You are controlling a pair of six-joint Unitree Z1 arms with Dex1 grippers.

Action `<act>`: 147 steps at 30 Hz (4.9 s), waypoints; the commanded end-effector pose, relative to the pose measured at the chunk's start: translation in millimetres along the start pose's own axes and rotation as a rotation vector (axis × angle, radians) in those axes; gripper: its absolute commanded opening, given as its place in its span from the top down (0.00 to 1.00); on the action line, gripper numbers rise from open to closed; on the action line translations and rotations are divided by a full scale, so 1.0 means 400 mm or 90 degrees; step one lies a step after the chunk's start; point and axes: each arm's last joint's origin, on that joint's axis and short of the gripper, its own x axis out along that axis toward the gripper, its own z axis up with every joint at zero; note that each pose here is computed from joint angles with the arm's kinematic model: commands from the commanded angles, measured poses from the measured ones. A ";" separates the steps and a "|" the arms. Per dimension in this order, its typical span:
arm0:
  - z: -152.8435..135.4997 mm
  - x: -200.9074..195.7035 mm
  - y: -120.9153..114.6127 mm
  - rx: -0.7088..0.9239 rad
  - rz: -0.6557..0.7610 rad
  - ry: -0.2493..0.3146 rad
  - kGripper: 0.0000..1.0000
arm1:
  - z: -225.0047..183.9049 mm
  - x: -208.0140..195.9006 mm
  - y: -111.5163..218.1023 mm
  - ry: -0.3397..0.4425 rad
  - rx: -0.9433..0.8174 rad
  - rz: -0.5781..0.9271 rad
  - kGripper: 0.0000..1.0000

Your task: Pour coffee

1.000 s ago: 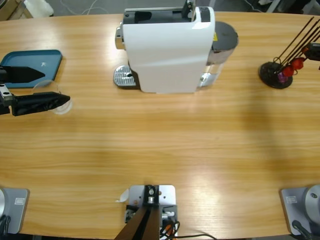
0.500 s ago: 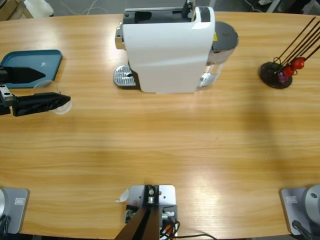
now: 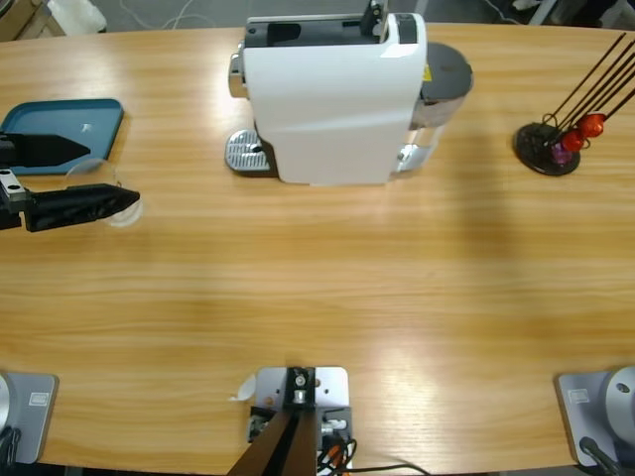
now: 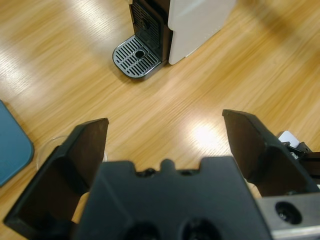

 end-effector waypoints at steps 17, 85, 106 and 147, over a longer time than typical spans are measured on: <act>-0.053 -0.028 0.008 -0.019 0.013 -0.010 0.01 | 0.109 -0.056 0.397 -0.008 -0.353 0.533 1.00; -0.122 -0.041 0.025 -0.033 0.034 0.006 0.01 | 0.153 0.316 0.503 -0.017 -0.522 0.578 1.00; -0.120 -0.038 0.025 -0.033 0.035 0.007 0.01 | 0.143 0.319 0.492 -0.005 -0.532 0.556 0.00; -0.099 -0.068 0.007 -0.016 0.009 -0.004 0.01 | 0.166 0.186 0.340 -0.008 -0.007 0.323 1.00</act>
